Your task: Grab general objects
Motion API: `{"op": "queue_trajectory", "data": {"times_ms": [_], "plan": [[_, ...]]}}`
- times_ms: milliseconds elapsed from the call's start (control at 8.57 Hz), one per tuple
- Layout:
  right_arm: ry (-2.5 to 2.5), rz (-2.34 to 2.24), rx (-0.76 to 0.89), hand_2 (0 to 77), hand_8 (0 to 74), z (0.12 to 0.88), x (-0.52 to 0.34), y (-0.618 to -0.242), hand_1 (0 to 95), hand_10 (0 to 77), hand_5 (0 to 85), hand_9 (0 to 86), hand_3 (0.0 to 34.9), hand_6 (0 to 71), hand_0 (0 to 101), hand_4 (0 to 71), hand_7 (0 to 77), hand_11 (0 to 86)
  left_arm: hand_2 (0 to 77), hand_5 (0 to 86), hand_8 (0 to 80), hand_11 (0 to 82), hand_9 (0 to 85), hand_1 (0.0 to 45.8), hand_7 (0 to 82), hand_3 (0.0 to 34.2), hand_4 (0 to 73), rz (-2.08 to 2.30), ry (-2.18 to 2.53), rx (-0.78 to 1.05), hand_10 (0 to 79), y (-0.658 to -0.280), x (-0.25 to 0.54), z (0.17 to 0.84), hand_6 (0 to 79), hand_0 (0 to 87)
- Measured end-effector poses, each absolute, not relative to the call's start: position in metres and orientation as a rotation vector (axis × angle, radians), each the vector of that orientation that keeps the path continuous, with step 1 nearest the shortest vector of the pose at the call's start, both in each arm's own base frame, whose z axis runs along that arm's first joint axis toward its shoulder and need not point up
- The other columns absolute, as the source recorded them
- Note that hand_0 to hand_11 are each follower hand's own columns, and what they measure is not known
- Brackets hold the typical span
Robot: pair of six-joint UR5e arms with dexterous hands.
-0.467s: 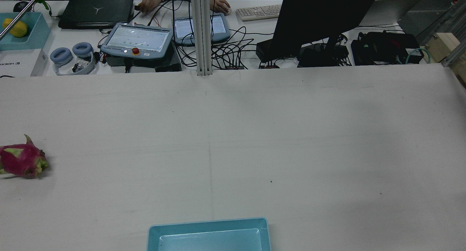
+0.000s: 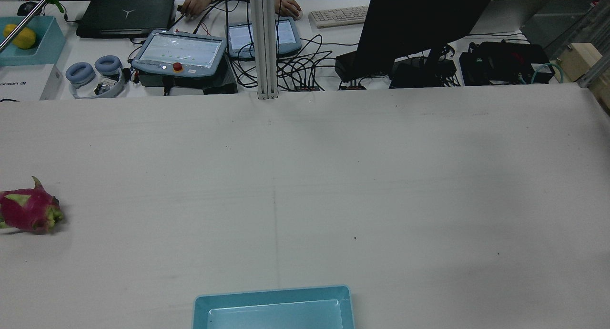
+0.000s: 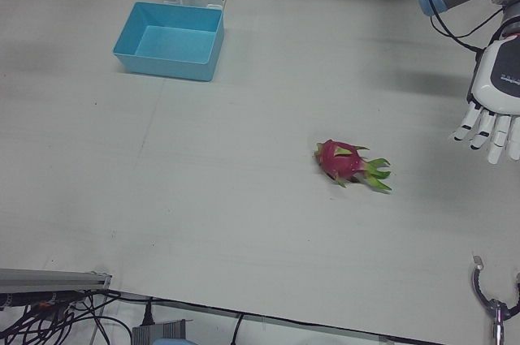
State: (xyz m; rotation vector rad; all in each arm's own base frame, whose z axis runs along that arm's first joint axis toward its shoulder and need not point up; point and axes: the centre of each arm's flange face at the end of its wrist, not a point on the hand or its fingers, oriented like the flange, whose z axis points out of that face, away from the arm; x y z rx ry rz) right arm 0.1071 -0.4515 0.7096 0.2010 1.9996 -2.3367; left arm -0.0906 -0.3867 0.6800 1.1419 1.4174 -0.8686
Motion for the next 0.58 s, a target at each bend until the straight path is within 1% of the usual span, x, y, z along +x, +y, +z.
{"op": "queue_trajectory", "data": {"times_ms": [117,233,350,467,583], "plan": [[1.999,-2.337,0.201,77.4,0.0,0.71,0.107,-0.451,94.9,0.0,0.0,0.5,0.0,0.0,0,0.0,0.0,0.0,55.1,41.5,2.7,2.7,9.8,0.0,49.1,0.0,20.7,-0.863,1.419,1.139,1.6,-0.388,-0.088,0.679,6.5,66.5],[2.0,-2.337,0.201,77.4,0.0,0.71,0.107,-0.451,94.9,0.0,0.0,0.5,0.0,0.0,0,0.0,0.0,0.0,55.1,41.5,2.7,2.7,9.8,0.0,49.1,0.0,20.7,-0.857,1.415,1.14,1.6,-0.388,-0.086,0.679,6.5,66.5],[2.0,-2.336,0.201,77.4,0.0,0.709,0.107,-0.451,94.9,0.0,0.0,0.5,0.0,0.0,0,0.0,0.0,0.0,55.1,41.5,2.7,2.7,8.7,0.0,47.5,0.0,24.0,-0.85,1.415,1.135,1.6,-0.389,-0.083,0.678,7.6,50.5],[2.0,-2.336,0.201,77.4,0.0,0.709,0.107,-0.452,94.9,0.0,0.0,0.5,0.0,0.0,0,0.0,0.0,0.0,54.5,41.5,2.2,2.7,8.7,0.0,46.9,0.0,21.3,-0.841,1.42,1.127,1.6,-0.39,-0.078,0.677,8.7,47.3],[2.0,-2.336,0.201,77.4,0.0,0.709,0.107,-0.452,94.9,0.0,0.0,0.5,0.0,0.0,0,0.0,0.0,0.5,54.5,41.5,2.2,2.7,8.7,0.0,47.5,0.0,26.2,-0.836,1.426,1.119,1.6,-0.391,-0.075,0.674,7.6,27.7]]}}
